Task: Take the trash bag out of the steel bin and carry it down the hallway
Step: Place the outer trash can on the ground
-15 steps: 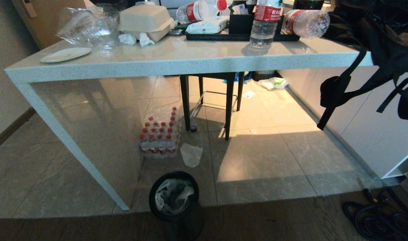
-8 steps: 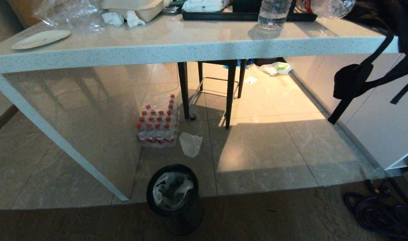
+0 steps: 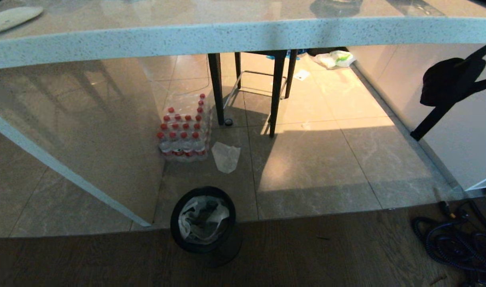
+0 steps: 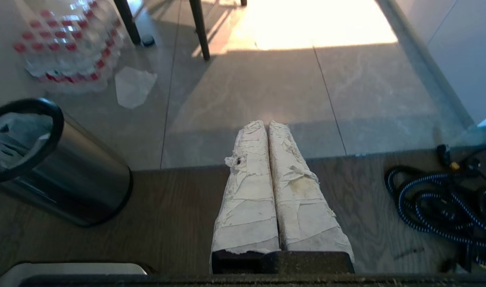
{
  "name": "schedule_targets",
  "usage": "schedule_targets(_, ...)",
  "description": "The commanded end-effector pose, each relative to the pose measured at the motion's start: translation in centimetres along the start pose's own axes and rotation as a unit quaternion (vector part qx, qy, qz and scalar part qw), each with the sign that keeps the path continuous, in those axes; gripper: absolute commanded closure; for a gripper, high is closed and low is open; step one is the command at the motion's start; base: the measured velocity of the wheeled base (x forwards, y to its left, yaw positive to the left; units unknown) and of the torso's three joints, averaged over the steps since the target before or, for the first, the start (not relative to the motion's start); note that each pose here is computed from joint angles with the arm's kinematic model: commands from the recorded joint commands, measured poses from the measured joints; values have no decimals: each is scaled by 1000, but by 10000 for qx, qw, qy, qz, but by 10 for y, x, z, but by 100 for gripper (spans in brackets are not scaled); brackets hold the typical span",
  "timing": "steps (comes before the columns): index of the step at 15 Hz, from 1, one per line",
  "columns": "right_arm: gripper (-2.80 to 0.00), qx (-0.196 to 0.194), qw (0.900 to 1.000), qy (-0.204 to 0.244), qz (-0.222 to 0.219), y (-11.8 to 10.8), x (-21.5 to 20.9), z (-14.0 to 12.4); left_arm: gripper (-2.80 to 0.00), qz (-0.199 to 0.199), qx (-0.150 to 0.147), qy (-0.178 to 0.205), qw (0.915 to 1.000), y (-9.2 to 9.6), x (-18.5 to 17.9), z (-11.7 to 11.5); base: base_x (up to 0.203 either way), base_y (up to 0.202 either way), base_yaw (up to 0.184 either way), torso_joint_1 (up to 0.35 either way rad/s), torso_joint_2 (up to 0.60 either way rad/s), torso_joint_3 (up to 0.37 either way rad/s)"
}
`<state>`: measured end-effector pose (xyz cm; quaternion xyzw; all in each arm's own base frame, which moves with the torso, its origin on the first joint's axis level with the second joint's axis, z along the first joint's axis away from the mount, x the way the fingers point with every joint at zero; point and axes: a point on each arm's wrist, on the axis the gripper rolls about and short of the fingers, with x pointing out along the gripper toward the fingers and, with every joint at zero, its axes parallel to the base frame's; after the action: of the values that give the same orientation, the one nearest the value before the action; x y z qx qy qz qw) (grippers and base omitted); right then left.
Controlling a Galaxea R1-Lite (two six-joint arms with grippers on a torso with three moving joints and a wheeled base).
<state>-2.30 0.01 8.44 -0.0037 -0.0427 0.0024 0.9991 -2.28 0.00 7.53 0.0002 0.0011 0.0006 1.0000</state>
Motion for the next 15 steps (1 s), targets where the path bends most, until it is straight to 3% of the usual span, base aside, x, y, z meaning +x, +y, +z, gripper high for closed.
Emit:
schedule_targets(1,0,-1,9998,181,6,0,2,-10,0,1,-2,5,10000,0,0,0,0,0,0,0,2,-195)
schedule_targets(5,0,29,9999,150,6,0,2,-10,0,1,-14,5,10000,0,0,0,0,0,0,2,2,-179)
schedule_targets(11,0,22,9999,150,6,0,2,-10,0,-6,38,20,10000,0,0,0,0,0,0,1,1,-16)
schedule_targets(15,0,22,9999,150,6,0,2,-10,0,-85,539,69,9985,0,0,1,0,0,0,0,0,0)
